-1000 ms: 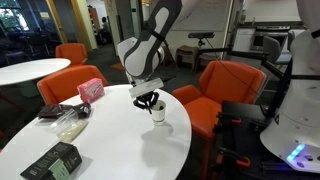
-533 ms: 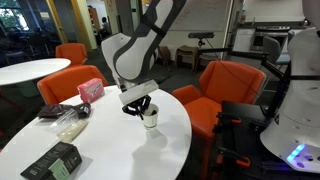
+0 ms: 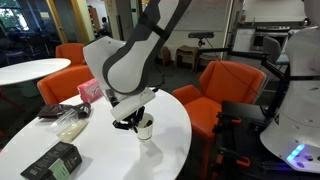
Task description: Move the cup to the left
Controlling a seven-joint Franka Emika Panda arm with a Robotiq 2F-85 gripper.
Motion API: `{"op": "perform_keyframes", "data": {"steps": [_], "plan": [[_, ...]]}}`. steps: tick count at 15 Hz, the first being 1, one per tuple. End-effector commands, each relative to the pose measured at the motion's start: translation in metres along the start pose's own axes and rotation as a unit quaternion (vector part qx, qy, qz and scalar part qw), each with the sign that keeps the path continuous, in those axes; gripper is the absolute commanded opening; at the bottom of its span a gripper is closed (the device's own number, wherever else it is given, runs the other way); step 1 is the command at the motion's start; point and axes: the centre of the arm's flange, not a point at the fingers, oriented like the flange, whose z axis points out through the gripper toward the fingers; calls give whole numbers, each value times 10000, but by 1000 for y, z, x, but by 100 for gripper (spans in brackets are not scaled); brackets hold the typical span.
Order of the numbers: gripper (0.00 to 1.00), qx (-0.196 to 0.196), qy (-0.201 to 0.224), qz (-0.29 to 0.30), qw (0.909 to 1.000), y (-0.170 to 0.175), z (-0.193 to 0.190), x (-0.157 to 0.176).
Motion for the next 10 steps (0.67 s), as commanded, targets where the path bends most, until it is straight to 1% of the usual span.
{"op": "perform_keyframes", "data": {"steps": [1,4,5,7,10], "plan": [[1,-171,-49,-373,9991,-17,-4,-6],[1,-265,20,-771,9967,-30,-5,-12],[1,-328,88,-1046,9939,-33,-4,-13],[1,-428,176,-1413,9889,-38,-1,-13],[1,-514,202,-1840,9814,-42,5,-6]]}}
